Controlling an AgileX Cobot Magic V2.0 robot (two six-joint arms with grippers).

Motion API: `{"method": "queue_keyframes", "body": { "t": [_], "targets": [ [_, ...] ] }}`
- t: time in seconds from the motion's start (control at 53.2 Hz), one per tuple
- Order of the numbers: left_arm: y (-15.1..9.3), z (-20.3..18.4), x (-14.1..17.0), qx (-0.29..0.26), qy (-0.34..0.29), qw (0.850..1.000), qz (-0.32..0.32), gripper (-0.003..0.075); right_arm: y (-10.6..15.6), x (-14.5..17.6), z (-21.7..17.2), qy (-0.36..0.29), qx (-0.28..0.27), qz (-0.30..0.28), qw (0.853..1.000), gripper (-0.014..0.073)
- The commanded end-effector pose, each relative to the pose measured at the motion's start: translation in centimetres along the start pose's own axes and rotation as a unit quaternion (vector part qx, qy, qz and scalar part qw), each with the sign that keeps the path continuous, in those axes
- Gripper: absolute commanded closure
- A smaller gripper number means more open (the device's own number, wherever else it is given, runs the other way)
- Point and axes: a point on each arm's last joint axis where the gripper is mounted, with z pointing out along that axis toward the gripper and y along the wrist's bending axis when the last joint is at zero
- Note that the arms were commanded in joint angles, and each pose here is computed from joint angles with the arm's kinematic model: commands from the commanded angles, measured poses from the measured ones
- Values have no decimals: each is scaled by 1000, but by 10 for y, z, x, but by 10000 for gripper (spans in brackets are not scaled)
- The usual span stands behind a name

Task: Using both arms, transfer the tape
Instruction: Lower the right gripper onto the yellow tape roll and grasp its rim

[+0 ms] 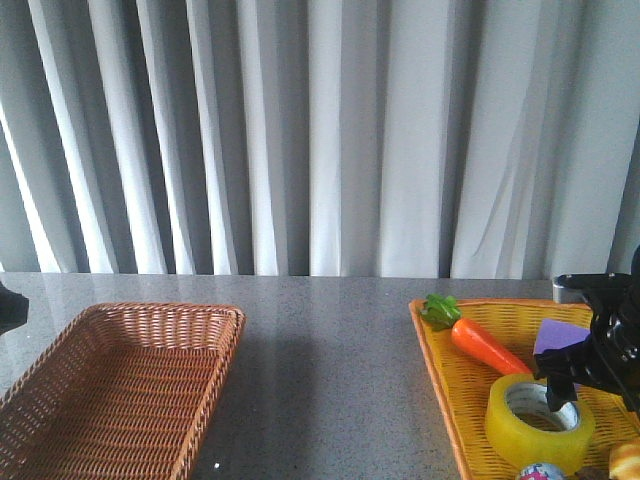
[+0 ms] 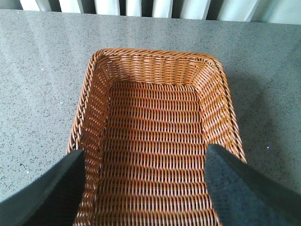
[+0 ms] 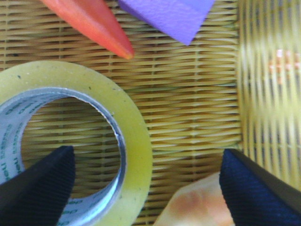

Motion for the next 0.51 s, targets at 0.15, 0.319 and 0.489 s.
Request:
{"method": "queue_keyframes", "body": {
  "t": [0.15, 0.319, 0.489],
  "targets": [
    [-3, -12, -13, 10, -51, 999, -7, 217, -3, -14, -6, -39, 3, -9, 999, 88],
    [-3, -12, -13, 11, -51, 999, -7, 217, -2, -19, -1, -38, -1, -9, 999, 156],
    [-3, -12, -13, 11, -51, 999, -7, 217, -2, -21, 6, -23, 0, -18, 1000, 265]
  ]
}}
